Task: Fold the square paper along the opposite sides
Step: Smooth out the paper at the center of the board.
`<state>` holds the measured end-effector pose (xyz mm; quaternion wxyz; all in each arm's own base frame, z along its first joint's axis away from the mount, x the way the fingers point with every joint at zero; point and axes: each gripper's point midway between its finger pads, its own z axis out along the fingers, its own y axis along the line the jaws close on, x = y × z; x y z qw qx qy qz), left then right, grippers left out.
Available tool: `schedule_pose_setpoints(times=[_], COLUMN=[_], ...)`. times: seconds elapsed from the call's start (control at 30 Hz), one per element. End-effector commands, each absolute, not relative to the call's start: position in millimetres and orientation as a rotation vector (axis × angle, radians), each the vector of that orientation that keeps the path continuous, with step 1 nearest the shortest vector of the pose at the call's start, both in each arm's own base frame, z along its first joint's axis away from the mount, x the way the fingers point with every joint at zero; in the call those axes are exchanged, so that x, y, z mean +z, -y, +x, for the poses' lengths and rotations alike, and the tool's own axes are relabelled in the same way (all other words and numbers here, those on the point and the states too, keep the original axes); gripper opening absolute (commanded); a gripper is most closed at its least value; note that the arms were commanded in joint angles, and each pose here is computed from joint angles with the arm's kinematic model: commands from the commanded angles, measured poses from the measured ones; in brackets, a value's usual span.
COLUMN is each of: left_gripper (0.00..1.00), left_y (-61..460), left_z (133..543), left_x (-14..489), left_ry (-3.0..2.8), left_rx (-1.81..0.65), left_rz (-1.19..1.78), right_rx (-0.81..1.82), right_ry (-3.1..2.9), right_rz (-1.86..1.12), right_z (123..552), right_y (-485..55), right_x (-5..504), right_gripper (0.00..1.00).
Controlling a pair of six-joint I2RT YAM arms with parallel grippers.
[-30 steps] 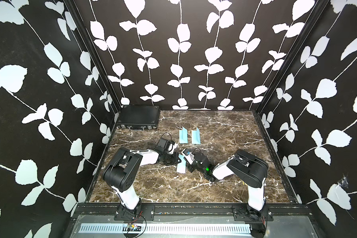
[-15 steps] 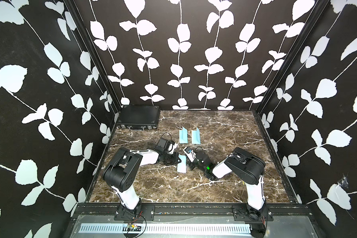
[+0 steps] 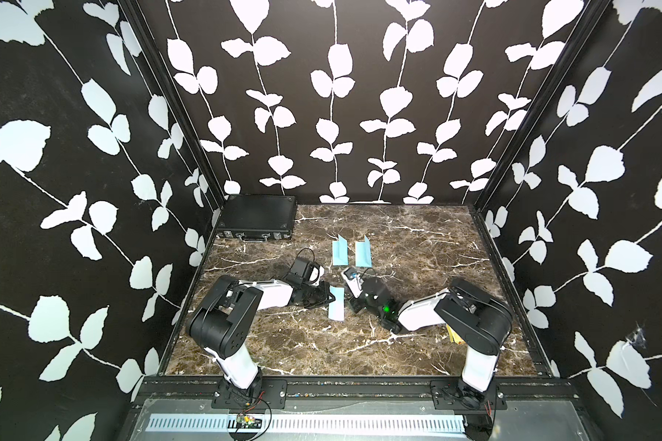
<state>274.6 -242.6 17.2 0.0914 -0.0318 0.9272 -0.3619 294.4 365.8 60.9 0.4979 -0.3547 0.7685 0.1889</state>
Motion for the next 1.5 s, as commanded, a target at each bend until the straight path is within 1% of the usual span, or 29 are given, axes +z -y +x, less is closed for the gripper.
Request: schedule_pose_setpoints(times=[0.0,0.2,0.47,0.77,0.83,0.9,1.03,1.2,1.3,1.47], left_gripper=[0.0,0.0,0.0,0.0,0.0,0.0,0.0,0.0,0.0,0.0], left_y=[211,208,209,204,203,204,206,206,208,211], left_z=[252,249,246,243,242,242,244,244,244,246], left_x=[-30,-30,-33,-34,-35,-35,-30,-28,-29,-27], left_ry=[-2.892,-2.869,-2.865,-2.866,-2.869,-2.865,-2.855,-2.853,-2.854,-2.856], left_rx=[-0.815,-0.795,-0.788,-0.766,-0.765,-0.767,-0.774,-0.771,-0.786,-0.793], left_rz=[-0.347,-0.377,-0.378,-0.38,-0.378,-0.367,-0.307,-0.249,-0.24,-0.217], right_rx=[0.477,0.438,0.291,0.176,0.206,0.292,0.541,0.645,0.639,0.604], right_ry=[-1.808,-1.871,-1.986,-2.036,-2.025,-1.99,-1.874,-1.814,-1.832,-1.919], right_rz=[-0.753,-0.772,-0.76,-0.712,-0.727,-0.77,-0.894,-0.94,-0.96,-1.001], right_z=[294,283,277,272,270,265,248,243,244,239], right_y=[-381,-381,-344,-306,-307,-318,-352,-373,-377,-367], right_x=[76,41,-2,-13,-10,4,42,58,51,13], right_gripper=[0.0,0.0,0.0,0.0,0.0,0.0,0.0,0.0,0.0,0.0])
